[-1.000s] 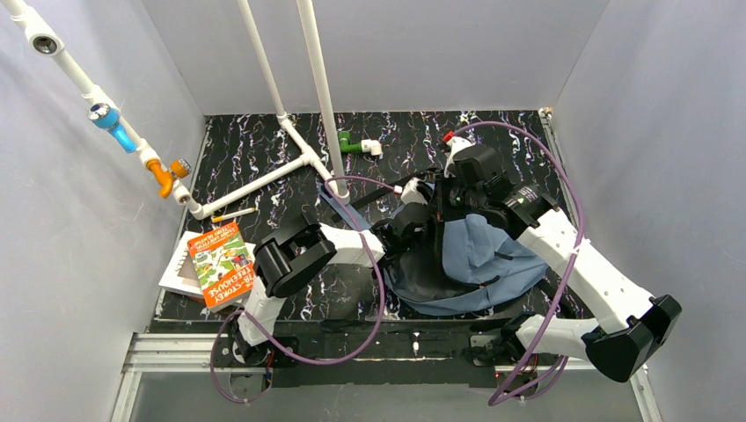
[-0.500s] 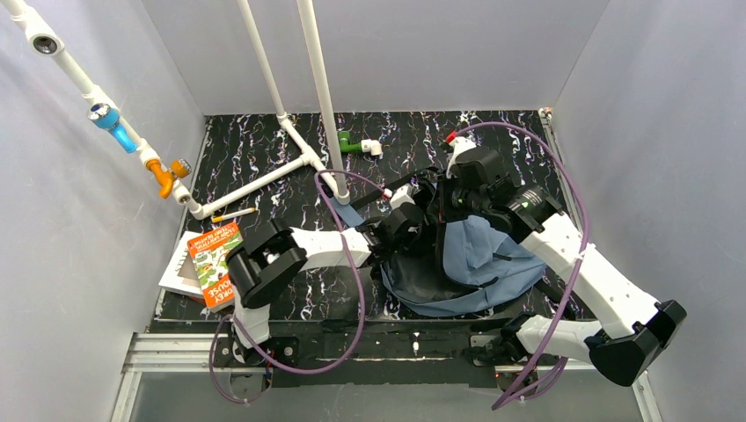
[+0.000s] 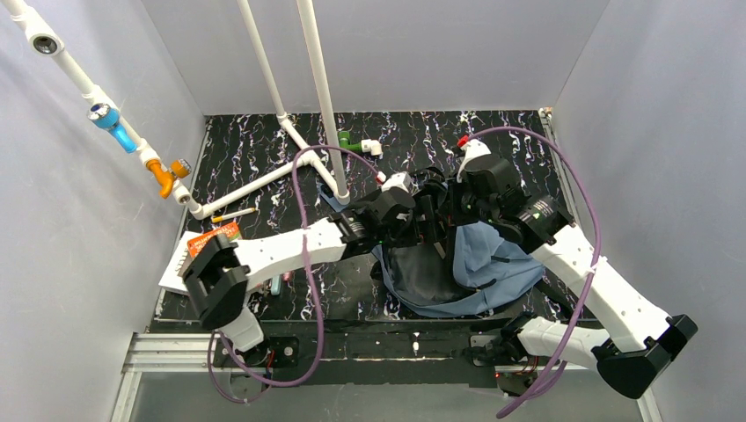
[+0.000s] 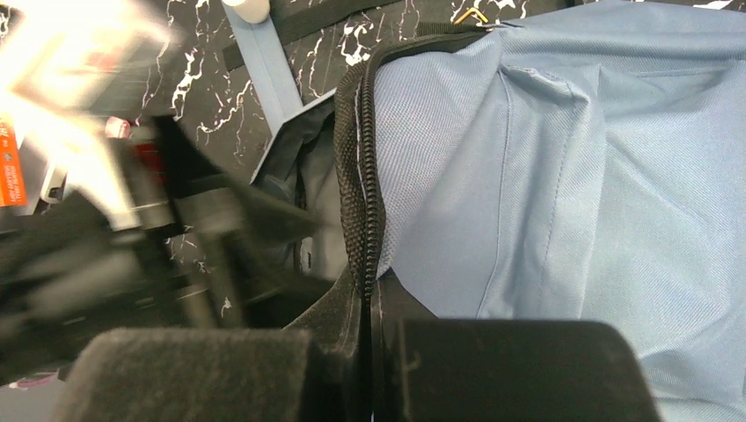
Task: Pack the student bag
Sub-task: Place the book in the student bag.
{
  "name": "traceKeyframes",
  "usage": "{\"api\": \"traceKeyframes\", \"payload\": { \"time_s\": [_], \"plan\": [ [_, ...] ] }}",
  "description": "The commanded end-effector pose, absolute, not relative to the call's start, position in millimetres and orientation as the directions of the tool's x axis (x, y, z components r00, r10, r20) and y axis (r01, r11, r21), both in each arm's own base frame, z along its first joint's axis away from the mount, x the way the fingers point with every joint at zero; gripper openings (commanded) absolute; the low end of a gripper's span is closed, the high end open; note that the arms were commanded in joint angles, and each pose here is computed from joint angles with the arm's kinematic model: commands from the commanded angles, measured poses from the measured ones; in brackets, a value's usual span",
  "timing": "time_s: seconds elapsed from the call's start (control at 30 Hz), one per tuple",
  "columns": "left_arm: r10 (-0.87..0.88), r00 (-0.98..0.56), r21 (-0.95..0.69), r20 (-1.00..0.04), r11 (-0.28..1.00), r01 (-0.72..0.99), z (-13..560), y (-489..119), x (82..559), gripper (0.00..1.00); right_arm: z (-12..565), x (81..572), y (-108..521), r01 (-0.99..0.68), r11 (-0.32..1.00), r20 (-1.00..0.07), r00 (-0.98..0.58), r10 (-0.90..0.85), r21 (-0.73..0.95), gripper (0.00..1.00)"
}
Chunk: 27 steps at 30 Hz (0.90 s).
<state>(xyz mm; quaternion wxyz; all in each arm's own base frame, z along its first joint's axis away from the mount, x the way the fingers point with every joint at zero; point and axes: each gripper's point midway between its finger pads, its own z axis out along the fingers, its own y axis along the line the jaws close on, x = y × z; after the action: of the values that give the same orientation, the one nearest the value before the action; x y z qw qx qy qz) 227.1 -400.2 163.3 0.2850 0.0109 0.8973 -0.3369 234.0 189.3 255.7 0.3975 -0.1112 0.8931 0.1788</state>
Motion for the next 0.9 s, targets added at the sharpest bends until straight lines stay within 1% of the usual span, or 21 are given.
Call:
{"api": "traceKeyframes", "payload": {
  "time_s": [0.0, 0.07, 0.13, 0.17, 0.27, 0.3, 0.33, 0.37, 0.43, 0.5, 0.6, 0.7, 0.73, 0.8, 0.87],
  "plan": [
    [-0.084, -0.79, -0.547, -0.607, 0.766, 0.338, 204, -358, 202, 0.98, 268, 240, 191, -0.339, 0.907, -0.795, -0.606, -0.01, 0.248, 0.01],
    [-0.066, -0.757, -0.55, -0.65, 0.728, 0.409, 226, -344, 191, 0.98, 257, 236, 194, -0.349, 0.9, -0.777, -0.629, -0.019, 0.261, 0.12],
    [-0.081, -0.706, -0.542, -0.703, 0.705, 0.459, 248, -324, 183, 0.98, 243, 232, 201, -0.368, 0.883, -0.763, -0.646, -0.018, 0.291, 0.14],
    [-0.096, -0.673, -0.531, -0.733, 0.699, 0.479, 260, -311, 181, 0.98, 237, 231, 205, -0.375, 0.874, -0.756, -0.654, -0.011, 0.311, 0.18],
    [-0.124, -0.559, -0.458, -0.82, 0.728, 0.51, 296, -266, 178, 0.98, 221, 221, 231, -0.433, 0.806, -0.705, -0.709, -0.028, 0.403, 0.42],
    [-0.127, -0.516, -0.424, -0.847, 0.747, 0.512, 307, -250, 178, 0.98, 217, 217, 246, -0.472, 0.762, -0.688, -0.724, -0.048, 0.444, 0.46],
    [-0.132, -0.468, -0.392, -0.874, 0.76, 0.518, 319, -233, 177, 0.98, 209, 212, 257, -0.495, 0.739, -0.671, -0.737, -0.079, 0.457, 0.48],
    [-0.157, -0.41, -0.365, -0.899, 0.784, 0.502, 333, -211, 177, 0.98, 199, 208, 266, -0.507, 0.748, -0.665, -0.738, -0.12, 0.429, 0.51],
    [-0.186, -0.323, -0.328, -0.928, 0.819, 0.471, 350, -179, 177, 0.98, 189, 195, 286, -0.553, 0.781, -0.693, -0.685, -0.227, 0.29, 0.61],
    [-0.216, -0.256, -0.314, -0.942, 0.836, 0.45, 366, -151, 172, 0.98, 191, 198, 301, -0.553, 0.808, -0.709, -0.653, -0.267, 0.205, 0.71],
    [-0.269, -0.196, -0.33, -0.943, 0.834, 0.442, 384, -119, 160, 0.98, 213, 210, 317, -0.511, 0.845, -0.771, -0.599, -0.218, 0.158, 0.81],
    [-0.295, -0.151, -0.331, -0.944, 0.831, 0.446, 394, -95, 148, 0.98, 230, 213, 339, -0.496, 0.857, -0.824, -0.538, -0.176, 0.141, 0.96],
    [-0.298, -0.143, -0.33, -0.944, 0.832, 0.445, 396, -88, 145, 0.98, 229, 212, 352, -0.51, 0.846, -0.827, -0.535, -0.17, 0.156, 0.98],
    [-0.301, -0.122, -0.323, -0.946, 0.843, 0.431, 398, -74, 142, 0.98, 224, 205, 383, -0.543, 0.816, -0.817, -0.55, -0.17, 0.196, 0.98],
    [-0.309, -0.108, -0.325, -0.945, 0.851, 0.411, 399, -62, 139, 0.98, 222, 194, 420, -0.561, 0.782, -0.807, -0.575, -0.132, 0.272, 0.98]
  ]
}}
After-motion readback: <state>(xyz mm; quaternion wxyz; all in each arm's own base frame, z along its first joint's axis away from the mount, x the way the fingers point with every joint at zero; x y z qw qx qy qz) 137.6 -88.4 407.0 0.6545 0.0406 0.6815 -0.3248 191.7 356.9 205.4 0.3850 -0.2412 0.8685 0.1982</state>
